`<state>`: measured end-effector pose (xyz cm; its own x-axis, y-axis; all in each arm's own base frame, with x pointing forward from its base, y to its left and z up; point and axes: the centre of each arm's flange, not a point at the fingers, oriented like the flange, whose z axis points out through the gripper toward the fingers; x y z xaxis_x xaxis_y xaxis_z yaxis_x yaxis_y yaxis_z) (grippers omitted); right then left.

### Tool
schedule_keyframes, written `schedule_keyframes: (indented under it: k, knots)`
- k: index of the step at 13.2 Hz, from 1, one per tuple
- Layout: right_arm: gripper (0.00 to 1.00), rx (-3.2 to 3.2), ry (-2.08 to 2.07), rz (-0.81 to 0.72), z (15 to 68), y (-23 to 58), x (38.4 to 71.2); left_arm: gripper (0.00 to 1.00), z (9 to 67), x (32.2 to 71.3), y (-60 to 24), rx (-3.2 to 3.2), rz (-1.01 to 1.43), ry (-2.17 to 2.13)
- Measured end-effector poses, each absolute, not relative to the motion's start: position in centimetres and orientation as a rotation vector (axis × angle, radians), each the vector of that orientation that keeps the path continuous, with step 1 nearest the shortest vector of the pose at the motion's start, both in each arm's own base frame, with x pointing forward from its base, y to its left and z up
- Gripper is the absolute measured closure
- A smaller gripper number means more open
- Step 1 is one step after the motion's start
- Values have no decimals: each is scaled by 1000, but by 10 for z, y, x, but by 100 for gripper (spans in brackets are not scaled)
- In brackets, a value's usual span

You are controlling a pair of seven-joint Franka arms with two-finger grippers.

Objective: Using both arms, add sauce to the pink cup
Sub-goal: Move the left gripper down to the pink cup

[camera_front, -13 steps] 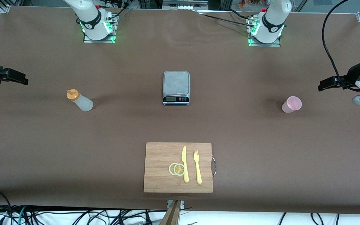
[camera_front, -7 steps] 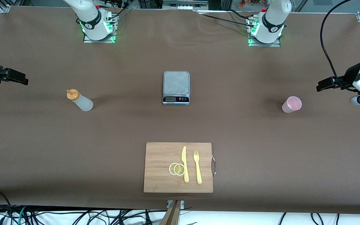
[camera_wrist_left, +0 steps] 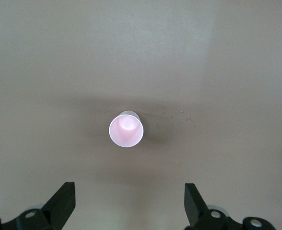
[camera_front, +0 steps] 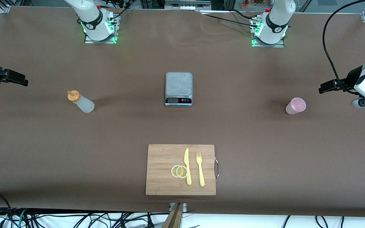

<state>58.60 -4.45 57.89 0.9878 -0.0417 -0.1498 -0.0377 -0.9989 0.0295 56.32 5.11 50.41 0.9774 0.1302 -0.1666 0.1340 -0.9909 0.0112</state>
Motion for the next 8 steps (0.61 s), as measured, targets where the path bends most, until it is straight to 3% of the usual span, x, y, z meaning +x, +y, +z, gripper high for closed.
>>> schedule_keyframes:
  k: [8]
  knots:
    - [0,3106,-62,-235,579,-44,586,0,476,548,57,3101,-239,229]
